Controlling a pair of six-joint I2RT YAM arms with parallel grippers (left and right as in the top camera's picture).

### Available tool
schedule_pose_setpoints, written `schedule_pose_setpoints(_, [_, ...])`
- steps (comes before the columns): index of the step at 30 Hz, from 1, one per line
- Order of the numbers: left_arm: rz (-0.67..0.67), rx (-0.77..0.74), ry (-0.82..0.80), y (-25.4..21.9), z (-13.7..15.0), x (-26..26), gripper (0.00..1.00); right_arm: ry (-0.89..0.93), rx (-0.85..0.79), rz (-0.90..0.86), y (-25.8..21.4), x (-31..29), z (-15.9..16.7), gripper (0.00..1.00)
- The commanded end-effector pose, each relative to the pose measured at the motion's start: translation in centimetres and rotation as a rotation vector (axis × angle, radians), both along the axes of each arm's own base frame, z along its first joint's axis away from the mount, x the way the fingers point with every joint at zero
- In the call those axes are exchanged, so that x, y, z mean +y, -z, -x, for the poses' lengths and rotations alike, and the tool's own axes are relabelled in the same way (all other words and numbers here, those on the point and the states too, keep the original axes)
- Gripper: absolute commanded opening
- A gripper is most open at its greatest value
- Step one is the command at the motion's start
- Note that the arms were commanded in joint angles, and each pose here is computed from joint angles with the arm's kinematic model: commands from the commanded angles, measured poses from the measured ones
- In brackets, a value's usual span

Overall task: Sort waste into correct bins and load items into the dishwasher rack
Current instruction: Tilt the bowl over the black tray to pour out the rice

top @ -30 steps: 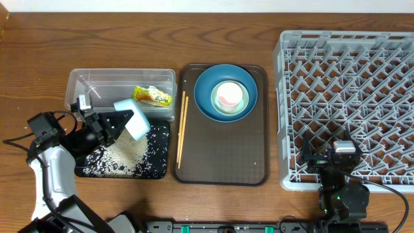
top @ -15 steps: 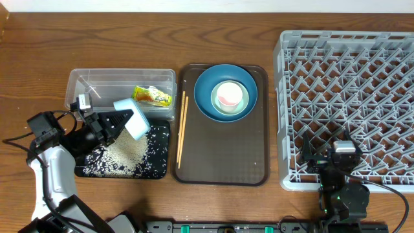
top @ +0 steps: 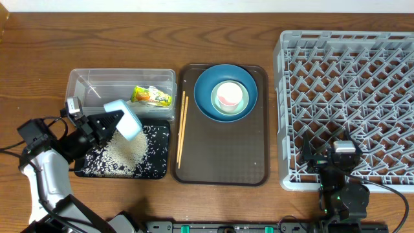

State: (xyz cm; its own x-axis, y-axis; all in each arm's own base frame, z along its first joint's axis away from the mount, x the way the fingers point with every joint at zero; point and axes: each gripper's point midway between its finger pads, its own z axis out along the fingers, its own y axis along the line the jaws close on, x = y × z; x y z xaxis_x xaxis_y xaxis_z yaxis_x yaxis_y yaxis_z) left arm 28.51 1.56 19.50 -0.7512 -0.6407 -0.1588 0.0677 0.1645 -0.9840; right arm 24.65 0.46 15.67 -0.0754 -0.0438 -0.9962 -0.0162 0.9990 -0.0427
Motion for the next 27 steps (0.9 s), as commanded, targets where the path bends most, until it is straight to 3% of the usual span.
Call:
schedule_pose_setpoints(1, [0.035,-0.004,0.024,-0.5,0.2,-0.7,0.07,0.003,0.005,0.013,0.2,-0.1,0.0,0.99])
schedule_pose_setpoints(27, [0.022,-0.021,0.102,-0.9,-0.3,-2.6,0.07,0.003,0.005,0.013,0.2,-0.1,0.0,0.99])
